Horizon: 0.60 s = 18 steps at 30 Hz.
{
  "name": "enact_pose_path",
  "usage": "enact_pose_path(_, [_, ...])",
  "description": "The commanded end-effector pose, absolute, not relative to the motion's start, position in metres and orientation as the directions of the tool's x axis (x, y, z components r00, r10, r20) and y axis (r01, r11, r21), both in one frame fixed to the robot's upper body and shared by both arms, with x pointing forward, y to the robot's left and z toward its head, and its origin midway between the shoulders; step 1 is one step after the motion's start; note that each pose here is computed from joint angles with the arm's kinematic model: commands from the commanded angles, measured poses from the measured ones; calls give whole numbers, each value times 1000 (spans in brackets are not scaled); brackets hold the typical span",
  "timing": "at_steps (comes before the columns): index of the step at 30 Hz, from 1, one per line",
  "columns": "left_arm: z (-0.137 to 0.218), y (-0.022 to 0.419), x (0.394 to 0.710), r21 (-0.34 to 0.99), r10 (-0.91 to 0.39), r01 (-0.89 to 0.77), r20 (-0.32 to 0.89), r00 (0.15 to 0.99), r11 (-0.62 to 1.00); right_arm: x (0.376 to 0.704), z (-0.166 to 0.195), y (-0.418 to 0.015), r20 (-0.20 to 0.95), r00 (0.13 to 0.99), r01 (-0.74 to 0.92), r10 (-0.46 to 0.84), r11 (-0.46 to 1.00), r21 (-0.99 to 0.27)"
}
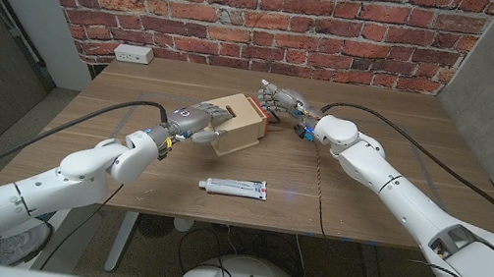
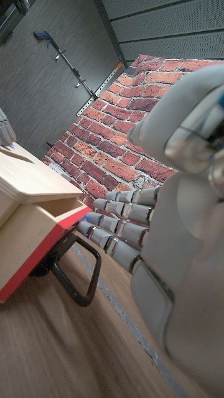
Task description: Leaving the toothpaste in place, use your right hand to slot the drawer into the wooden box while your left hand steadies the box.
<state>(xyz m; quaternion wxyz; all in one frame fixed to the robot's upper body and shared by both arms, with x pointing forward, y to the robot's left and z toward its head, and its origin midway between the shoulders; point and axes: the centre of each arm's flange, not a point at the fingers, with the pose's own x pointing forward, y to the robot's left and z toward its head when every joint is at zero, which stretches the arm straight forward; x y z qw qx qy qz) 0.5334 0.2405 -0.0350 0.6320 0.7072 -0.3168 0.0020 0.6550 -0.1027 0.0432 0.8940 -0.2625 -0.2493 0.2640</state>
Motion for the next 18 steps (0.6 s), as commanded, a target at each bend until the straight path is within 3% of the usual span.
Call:
enact_pose_path(1, [-37, 239, 531, 893, -448, -450, 403, 798, 1, 652, 41, -100, 301, 729, -370, 615, 723, -583])
enact_pose_path(18, [-38, 240, 533, 896, -445, -444, 399, 802, 3, 654, 38, -93, 297, 713, -412, 634, 723, -554])
